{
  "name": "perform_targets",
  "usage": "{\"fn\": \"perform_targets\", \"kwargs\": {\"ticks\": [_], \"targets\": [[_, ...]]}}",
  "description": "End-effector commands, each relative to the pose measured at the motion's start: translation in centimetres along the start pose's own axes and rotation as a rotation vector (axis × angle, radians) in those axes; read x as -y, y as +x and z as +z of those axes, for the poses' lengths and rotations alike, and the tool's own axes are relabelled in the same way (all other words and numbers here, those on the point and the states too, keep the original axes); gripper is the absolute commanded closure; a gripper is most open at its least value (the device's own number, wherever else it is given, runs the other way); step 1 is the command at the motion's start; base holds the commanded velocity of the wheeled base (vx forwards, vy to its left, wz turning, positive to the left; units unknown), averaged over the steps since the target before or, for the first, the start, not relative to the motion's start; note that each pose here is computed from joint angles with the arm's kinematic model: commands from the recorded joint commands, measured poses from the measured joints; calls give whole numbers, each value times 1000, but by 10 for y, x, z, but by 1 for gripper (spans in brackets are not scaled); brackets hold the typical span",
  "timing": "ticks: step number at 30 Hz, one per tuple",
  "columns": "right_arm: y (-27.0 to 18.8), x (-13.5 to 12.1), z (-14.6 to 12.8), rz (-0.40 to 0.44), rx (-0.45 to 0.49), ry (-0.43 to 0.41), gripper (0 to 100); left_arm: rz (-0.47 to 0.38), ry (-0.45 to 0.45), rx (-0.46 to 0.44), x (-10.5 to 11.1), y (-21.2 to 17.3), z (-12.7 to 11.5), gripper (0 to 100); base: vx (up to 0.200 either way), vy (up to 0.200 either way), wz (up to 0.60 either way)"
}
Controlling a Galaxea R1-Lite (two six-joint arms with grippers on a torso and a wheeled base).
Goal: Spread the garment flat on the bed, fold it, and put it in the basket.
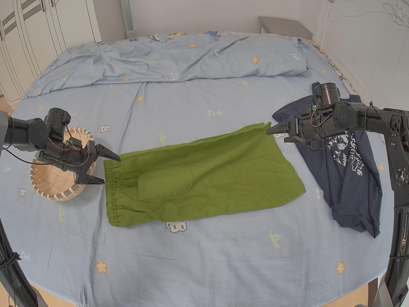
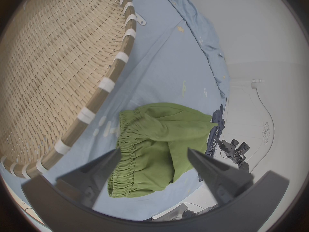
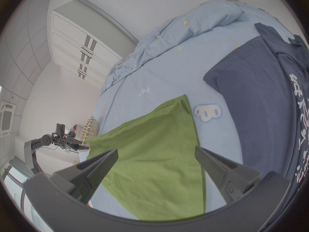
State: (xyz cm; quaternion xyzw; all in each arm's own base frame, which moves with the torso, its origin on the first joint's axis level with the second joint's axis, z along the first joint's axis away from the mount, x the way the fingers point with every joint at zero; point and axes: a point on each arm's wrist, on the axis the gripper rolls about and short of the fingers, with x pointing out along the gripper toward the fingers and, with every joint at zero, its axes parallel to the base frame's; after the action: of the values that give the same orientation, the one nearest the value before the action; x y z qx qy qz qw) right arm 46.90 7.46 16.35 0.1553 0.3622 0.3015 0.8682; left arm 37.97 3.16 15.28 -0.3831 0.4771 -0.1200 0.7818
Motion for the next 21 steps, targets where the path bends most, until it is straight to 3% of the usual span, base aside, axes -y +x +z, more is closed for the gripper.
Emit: {"fn": "perform_targets", "kwargs": {"ticks": [1, 11, 16, 21], "targets": [[-1, 2, 0, -2, 1, 17, 0, -11, 4, 18, 2, -1, 5, 0, 0, 0, 0], [-30, -7, 12, -5, 47, 16, 0, -68, -20, 112, 12, -1, 15, 0, 0, 0, 0], [-69, -30, 29, 1, 136, -35, 0, -107, -40, 203, 12, 6, 26, 0, 0, 0, 0], [-92, -33, 15, -7, 112, 10, 0, -103, -48, 217, 11, 6, 24, 0, 0, 0, 0]]}}
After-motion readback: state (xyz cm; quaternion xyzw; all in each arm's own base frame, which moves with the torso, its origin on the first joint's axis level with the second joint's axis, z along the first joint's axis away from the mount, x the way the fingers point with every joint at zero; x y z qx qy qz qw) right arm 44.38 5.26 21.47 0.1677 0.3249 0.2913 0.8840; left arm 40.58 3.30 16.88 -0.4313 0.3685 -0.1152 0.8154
